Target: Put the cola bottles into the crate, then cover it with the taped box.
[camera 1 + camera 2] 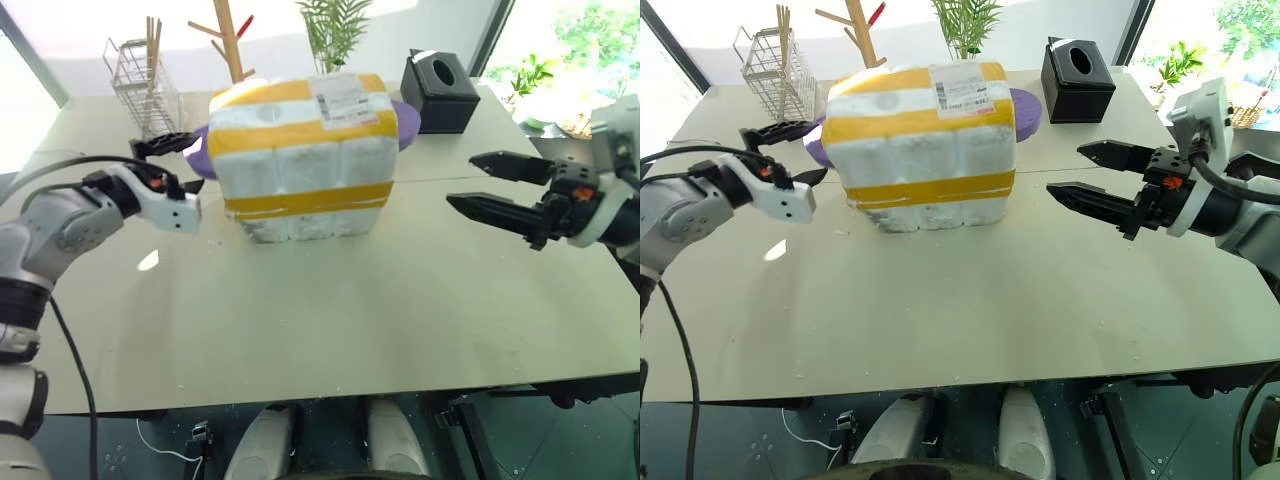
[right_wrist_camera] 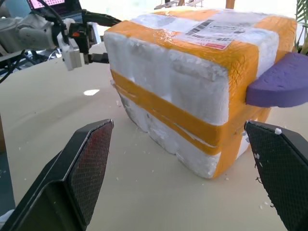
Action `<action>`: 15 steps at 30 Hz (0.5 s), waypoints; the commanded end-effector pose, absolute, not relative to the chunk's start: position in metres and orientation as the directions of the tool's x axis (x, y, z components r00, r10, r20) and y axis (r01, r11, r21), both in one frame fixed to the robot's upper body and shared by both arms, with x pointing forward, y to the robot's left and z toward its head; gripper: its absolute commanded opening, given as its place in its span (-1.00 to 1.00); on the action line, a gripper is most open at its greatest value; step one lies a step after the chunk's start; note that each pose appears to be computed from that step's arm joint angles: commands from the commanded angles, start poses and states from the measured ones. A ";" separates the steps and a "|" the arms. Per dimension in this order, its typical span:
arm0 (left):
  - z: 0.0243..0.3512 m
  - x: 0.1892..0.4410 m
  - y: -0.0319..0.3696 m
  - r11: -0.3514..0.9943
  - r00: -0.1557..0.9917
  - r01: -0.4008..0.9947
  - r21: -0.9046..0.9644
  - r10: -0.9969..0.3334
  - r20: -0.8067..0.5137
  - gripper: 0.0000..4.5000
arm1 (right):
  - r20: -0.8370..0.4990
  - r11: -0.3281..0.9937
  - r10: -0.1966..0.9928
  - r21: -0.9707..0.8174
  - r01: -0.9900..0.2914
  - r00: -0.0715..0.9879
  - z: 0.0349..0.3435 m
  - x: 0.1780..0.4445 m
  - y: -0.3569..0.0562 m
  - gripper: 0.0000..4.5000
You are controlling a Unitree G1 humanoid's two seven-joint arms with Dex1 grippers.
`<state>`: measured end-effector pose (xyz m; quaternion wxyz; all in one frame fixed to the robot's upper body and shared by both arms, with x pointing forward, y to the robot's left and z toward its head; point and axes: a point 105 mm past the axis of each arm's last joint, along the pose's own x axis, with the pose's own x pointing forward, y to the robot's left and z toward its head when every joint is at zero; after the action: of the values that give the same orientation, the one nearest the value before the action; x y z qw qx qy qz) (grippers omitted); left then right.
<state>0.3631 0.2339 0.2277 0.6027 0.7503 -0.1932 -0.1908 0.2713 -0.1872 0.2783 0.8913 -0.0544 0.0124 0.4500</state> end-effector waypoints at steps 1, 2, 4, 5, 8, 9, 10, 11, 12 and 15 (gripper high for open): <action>0.254 0.346 0.248 -0.109 0.856 -0.099 0.989 -0.516 0.029 0.99 | -0.035 0.586 0.805 -0.114 -0.802 0.593 0.286 0.271 -0.188 1.00; 0.255 0.342 0.253 -0.051 0.860 -0.074 0.996 -0.509 0.038 0.99 | -0.035 0.586 0.805 -0.113 -0.803 0.593 0.285 0.271 -0.188 1.00; 0.256 0.337 0.261 0.091 0.870 -0.011 0.996 -0.489 0.055 0.99 | -0.037 0.586 0.805 -0.109 -0.803 0.593 0.284 0.271 -0.189 1.00; 0.250 0.335 0.266 0.227 0.884 0.094 0.969 -0.467 0.024 0.99 | -0.039 0.586 0.805 -0.106 -0.803 0.592 0.283 0.272 -0.189 1.00; 0.239 0.325 0.274 0.728 0.863 0.471 0.498 -0.498 -0.088 0.99 | -0.043 0.586 0.805 -0.101 -0.804 0.592 0.281 0.274 -0.191 1.00; 0.244 0.318 0.269 0.760 0.823 0.554 0.341 -0.561 -0.088 0.99 | -0.044 0.586 0.805 -0.100 -0.804 0.592 0.281 0.274 -0.191 1.00; 0.247 0.309 0.266 0.741 0.775 0.630 0.233 -0.619 -0.127 0.99 | -0.048 0.585 0.805 -0.099 -0.805 0.591 0.280 0.275 -0.192 1.00; 0.253 0.301 0.263 0.710 0.734 0.678 0.189 -0.665 -0.135 0.99 | -0.054 0.584 0.805 -0.100 -0.805 0.591 0.279 0.276 -0.193 1.00; 0.257 0.297 0.265 0.694 0.714 0.700 0.168 -0.684 -0.150 0.99 | -0.063 0.583 0.805 -0.103 -0.806 0.590 0.279 0.277 -0.195 1.00; 0.272 0.284 0.267 0.647 0.645 0.760 0.054 -0.742 -0.181 0.99 | -0.088 0.571 0.810 -0.111 -0.814 0.580 0.277 0.280 -0.197 1.00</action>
<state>0.2955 0.2673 0.2514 0.9149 0.0843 0.0800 -0.3865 0.2821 -0.1961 0.2635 0.8891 -0.0446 0.0343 0.4543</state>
